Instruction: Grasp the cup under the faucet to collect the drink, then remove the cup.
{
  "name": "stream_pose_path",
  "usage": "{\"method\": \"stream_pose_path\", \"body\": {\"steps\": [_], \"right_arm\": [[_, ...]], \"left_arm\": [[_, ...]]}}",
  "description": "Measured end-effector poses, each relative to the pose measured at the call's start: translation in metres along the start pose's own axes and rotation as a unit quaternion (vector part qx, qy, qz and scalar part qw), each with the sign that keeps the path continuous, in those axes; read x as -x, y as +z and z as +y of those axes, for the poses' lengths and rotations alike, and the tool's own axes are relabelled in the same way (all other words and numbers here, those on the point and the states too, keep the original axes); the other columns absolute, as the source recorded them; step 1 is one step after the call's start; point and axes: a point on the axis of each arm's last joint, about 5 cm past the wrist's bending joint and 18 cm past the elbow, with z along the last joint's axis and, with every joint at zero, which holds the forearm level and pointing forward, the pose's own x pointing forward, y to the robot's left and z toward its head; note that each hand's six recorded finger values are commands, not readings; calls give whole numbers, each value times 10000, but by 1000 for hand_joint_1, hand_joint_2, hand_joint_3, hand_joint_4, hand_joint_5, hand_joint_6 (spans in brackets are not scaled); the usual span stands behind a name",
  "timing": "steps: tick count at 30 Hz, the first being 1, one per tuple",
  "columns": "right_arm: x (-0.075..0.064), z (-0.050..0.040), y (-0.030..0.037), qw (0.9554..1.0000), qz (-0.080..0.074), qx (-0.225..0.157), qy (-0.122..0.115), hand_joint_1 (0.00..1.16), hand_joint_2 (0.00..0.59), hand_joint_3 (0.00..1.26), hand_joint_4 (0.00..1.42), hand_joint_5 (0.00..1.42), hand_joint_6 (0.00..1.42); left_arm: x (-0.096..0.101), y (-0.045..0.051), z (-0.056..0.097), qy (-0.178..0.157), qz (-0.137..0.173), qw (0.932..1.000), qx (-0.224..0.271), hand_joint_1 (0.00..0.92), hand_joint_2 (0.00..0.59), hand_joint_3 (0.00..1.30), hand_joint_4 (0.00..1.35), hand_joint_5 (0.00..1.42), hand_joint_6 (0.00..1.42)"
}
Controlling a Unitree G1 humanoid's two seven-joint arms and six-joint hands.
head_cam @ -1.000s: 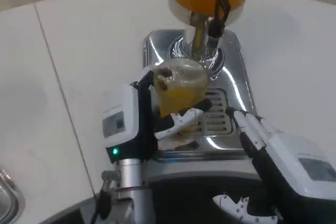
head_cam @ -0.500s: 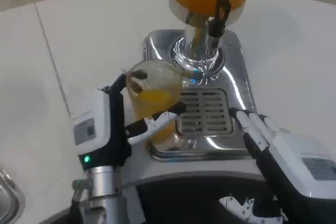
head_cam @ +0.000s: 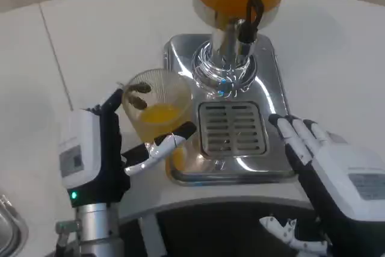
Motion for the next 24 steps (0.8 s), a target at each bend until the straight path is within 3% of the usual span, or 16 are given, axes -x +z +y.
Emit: {"method": "stream_pose_path", "body": {"steps": [5,10,15,17,20,24], "right_arm": [[-14,7,-44,9998,54,192,-12,583,361,0,0,0,44],[-38,31,-62,9992,-108,380,-54,568,372,0,0,0,33],[-67,29,-96,9989,-87,439,-139,544,376,0,0,0,33],[-76,7,-122,9980,-164,588,-132,526,363,0,0,0,33],[-80,-4,-121,9967,-293,742,-135,504,373,0,0,0,33],[-44,9,-96,9961,-286,781,-280,499,371,0,0,0,33]], "left_arm": [[21,27,90,95,-76,9999,95,588,76,1112,1227,1424,1424],[125,24,193,32,-96,9999,113,587,76,1107,1228,1424,1424],[274,2,312,-97,-44,9999,85,587,76,1100,1225,1424,1424],[322,5,362,-137,-71,9998,82,587,76,1098,1225,1424,1424],[344,20,420,-151,-109,9998,90,587,76,1096,1224,1424,1424],[362,76,519,-132,-278,9994,170,587,76,1097,1224,1424,1424]]}}
